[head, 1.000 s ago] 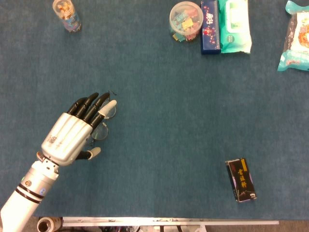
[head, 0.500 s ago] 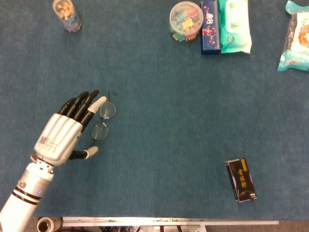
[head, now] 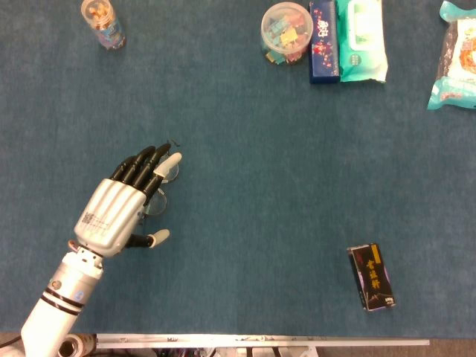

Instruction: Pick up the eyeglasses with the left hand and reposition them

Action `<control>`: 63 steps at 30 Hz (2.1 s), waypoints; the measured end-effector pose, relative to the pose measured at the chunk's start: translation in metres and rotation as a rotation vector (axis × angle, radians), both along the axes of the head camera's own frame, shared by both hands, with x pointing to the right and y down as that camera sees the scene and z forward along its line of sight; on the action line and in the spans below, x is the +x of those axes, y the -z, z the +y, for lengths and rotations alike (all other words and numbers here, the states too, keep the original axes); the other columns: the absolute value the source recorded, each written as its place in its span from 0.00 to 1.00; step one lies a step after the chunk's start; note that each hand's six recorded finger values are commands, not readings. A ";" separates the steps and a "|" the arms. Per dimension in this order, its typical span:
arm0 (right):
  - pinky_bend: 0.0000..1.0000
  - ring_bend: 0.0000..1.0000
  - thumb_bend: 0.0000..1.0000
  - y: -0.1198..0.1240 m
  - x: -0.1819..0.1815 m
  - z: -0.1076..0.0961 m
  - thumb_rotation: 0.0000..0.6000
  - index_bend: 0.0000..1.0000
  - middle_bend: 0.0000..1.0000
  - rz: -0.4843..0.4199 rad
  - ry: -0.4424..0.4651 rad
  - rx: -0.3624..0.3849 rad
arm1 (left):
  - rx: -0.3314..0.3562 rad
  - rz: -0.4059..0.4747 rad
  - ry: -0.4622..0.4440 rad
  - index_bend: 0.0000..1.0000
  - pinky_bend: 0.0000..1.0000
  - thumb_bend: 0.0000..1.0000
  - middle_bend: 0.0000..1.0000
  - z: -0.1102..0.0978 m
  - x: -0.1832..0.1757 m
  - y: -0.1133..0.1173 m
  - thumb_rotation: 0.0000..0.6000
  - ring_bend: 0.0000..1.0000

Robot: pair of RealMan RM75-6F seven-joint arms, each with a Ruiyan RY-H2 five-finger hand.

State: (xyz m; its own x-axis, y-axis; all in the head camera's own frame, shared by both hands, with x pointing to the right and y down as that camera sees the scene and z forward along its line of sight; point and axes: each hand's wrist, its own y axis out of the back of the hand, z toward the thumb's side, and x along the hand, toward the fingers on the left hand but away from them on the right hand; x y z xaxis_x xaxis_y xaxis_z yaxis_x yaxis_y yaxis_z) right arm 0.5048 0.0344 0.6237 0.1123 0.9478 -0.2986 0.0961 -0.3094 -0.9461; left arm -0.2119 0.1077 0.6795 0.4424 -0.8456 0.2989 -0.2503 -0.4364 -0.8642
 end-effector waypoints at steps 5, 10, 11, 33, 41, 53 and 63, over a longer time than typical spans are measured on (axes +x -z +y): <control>0.33 0.20 0.00 -0.001 0.002 0.000 1.00 0.44 0.31 0.001 -0.003 -0.004 | -0.004 0.000 -0.004 0.00 0.13 0.00 0.00 -0.002 0.004 -0.003 1.00 0.00; 0.33 0.20 0.00 -0.002 0.003 0.000 1.00 0.44 0.31 0.002 -0.007 -0.009 | -0.022 0.001 -0.002 0.00 0.13 0.00 0.00 -0.003 0.008 -0.008 1.00 0.00; 0.33 0.20 0.00 -0.002 0.004 0.001 1.00 0.44 0.31 0.002 -0.008 -0.011 | -0.025 0.003 -0.002 0.00 0.13 0.00 0.00 -0.003 0.010 -0.009 1.00 0.00; 0.33 0.20 0.00 0.018 -0.007 -0.010 1.00 0.44 0.31 0.009 0.032 0.047 | -0.035 0.028 0.000 0.00 0.13 0.00 0.00 -0.011 0.023 -0.018 1.00 0.00; 0.33 0.20 0.00 0.021 -0.010 -0.013 1.00 0.44 0.31 0.014 0.038 0.054 | -0.040 0.036 0.015 0.00 0.13 0.00 0.00 -0.012 0.023 -0.020 1.00 0.00; 0.33 0.20 0.00 0.022 -0.010 -0.015 1.00 0.44 0.31 0.013 0.040 0.053 | 0.001 -0.027 0.048 0.00 0.13 0.00 0.00 -0.018 0.017 -0.033 1.00 0.00; 0.33 0.20 0.00 0.018 -0.009 -0.014 1.00 0.44 0.31 0.008 0.037 0.043 | 0.083 -0.095 0.064 0.00 0.13 0.00 0.00 -0.016 0.003 -0.035 1.00 0.00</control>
